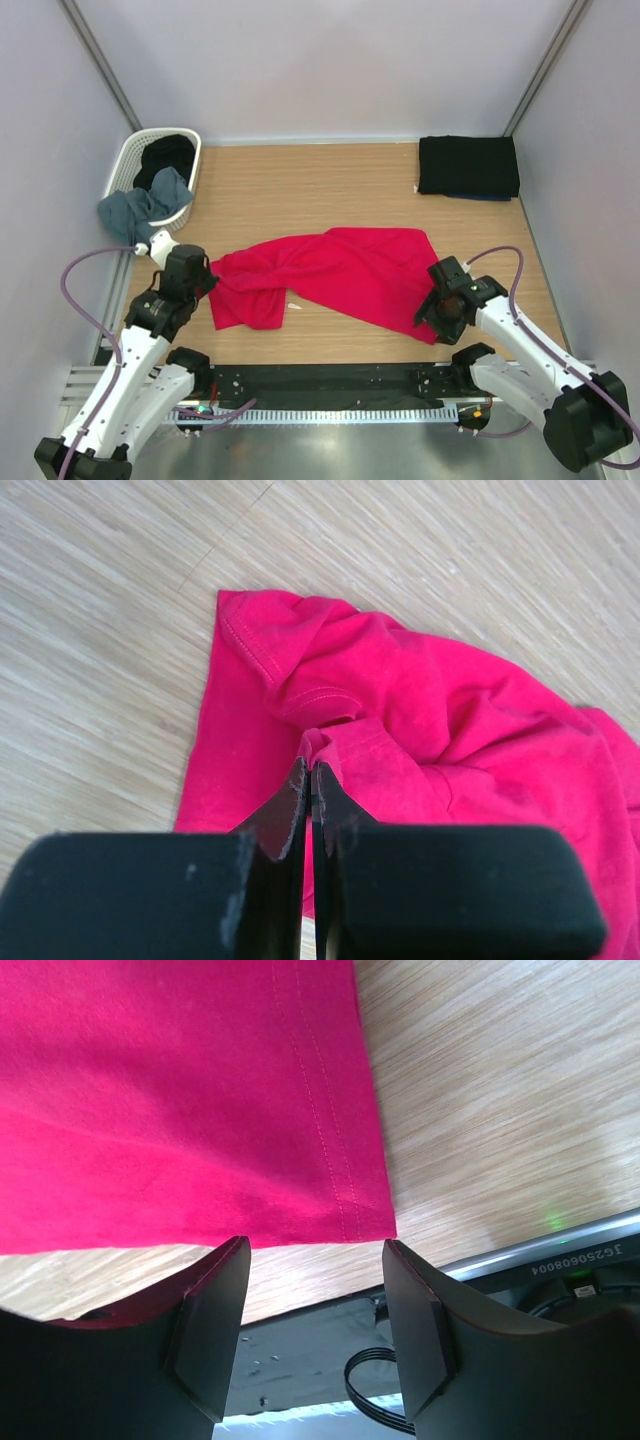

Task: Fold and stack the t-shirts
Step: Flatten the tshirt out

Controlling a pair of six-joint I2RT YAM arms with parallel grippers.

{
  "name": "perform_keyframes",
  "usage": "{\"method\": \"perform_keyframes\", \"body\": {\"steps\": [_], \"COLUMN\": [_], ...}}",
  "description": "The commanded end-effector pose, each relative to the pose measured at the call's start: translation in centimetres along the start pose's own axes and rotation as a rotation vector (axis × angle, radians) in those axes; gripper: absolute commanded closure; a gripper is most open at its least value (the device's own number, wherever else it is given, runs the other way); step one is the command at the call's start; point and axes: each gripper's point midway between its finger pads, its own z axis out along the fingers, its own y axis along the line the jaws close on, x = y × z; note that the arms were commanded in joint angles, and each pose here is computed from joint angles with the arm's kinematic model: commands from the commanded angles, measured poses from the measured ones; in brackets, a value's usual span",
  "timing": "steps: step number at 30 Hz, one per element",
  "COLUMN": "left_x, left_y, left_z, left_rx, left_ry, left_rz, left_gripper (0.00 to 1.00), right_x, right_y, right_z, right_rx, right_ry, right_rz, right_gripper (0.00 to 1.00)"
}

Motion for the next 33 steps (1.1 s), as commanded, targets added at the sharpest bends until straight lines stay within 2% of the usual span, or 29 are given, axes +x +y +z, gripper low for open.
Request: {"method": "perform_keyframes", "body": {"steps": [1,5,11,17,22,24,30,33], "left_x": [-1.1,-1.3,-1.5,-2.6,-4.0,-4.3,-5.3,-5.5], "left_y": [-0.6,-0.6,-0.9,-2.4,-2.9,-3.2,-2.9,-2.7], "left_z": [-0.3,-0.7,-0.8,-0.5,-0.3,0.0,0.5,0.8], "left_rx": [0.036,0.046,0.064,0.078,0.068,0.067,0.020,0.004], "left_ry": [-0.045,-0.055,-0.064,-0.076,-0.119,-0.130,-0.155,-0.156], "left_rz": [-0.016,-0.019,-0.028,-0.014,-0.019,-0.025,-0.017,-0.010], "left_gripper": [1.00,1.00,1.00,1.00,1.00,1.00,1.00,1.00], "right_x": [-0.7,-0.4,0.0,-1.1,-2.6,-2.5,-5.2,-6.2], "right_y": [0.3,0.1,-0.4,-0.1,3.8,4.5,11.3,12.6], "right_z": [-0.1,-0.2,0.5,2.4,3.7,4.7,6.2,6.7], "right_rx": [-0.012,0.000,0.088,0.139,0.060,0.078,-0.029,-0.013], "right_ry": [-0.050,-0.046,0.008,-0.013,-0.008,0.017,-0.020,-0.022], "right_rz": [0.080,0.174,0.149,0.083,0.049,0.019,-0.008,-0.042], "right_gripper": [0.38,0.38,0.38,0.39,0.39,0.39,0.38,0.36]}}
